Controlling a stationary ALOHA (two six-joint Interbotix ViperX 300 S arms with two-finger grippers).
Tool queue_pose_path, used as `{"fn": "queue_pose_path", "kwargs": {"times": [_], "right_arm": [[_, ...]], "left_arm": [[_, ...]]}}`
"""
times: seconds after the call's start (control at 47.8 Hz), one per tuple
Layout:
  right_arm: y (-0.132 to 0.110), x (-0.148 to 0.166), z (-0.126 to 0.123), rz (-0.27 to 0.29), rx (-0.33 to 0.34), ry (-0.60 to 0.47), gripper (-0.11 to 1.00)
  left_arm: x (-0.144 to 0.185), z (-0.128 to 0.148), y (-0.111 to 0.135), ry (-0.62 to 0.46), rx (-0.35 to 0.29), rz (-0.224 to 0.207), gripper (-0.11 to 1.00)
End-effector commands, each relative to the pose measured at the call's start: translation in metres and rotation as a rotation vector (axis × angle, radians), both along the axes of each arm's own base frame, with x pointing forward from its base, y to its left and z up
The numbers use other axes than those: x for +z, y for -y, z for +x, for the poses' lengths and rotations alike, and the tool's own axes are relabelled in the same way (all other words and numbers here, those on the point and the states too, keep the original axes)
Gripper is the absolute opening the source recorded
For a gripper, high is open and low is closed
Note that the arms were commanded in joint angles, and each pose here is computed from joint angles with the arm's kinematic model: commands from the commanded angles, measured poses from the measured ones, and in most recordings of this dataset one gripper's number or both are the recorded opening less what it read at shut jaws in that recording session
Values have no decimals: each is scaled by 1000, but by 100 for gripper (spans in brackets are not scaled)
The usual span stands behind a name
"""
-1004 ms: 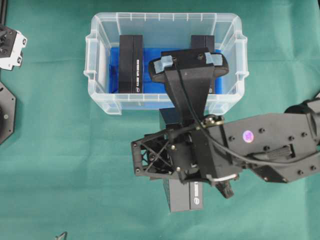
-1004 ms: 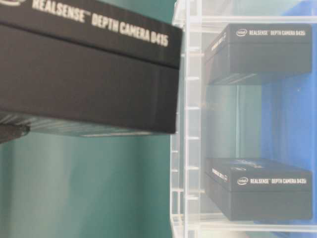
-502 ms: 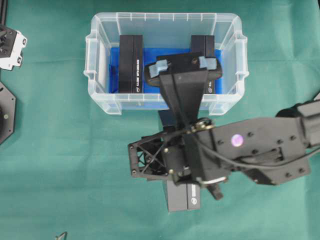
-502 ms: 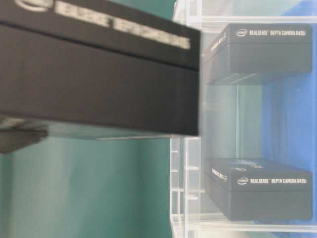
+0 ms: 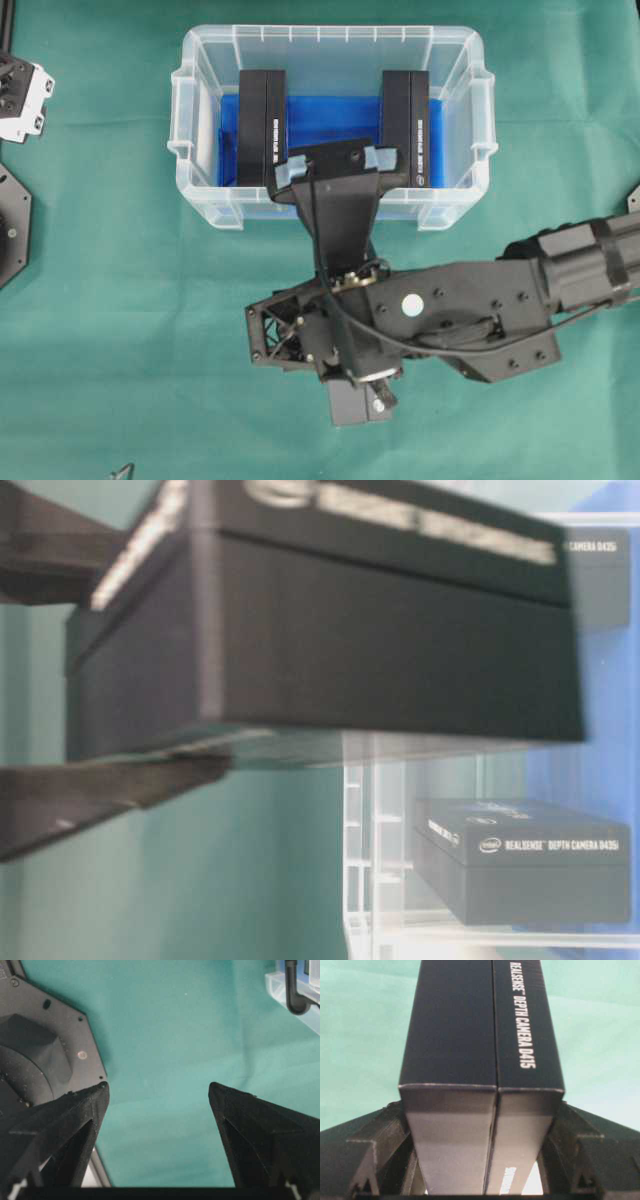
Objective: Take out the box from the case.
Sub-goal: 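Carry the box toward the front of the case and lower it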
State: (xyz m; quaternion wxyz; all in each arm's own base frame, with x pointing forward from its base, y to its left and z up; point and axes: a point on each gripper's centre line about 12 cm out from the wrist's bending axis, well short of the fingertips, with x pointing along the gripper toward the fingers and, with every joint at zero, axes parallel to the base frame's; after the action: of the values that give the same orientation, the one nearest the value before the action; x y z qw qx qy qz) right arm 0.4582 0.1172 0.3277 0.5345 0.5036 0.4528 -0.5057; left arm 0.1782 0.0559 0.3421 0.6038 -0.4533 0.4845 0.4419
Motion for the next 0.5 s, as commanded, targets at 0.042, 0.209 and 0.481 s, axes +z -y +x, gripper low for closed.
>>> {"fn": "queue_pose_path", "kwargs": {"times": [0.042,0.209,0.481], "right_arm": [[-4,0,0,19,13,50,66],[-5,-22,0,15,16,20,66],[-9,-53,1,50,-3,37,66]], "left_arm": [[5,0,1,15,-2,2,85],[5,0,1,16,7,1,85],[4,0,1,15,10,0,85]]}}
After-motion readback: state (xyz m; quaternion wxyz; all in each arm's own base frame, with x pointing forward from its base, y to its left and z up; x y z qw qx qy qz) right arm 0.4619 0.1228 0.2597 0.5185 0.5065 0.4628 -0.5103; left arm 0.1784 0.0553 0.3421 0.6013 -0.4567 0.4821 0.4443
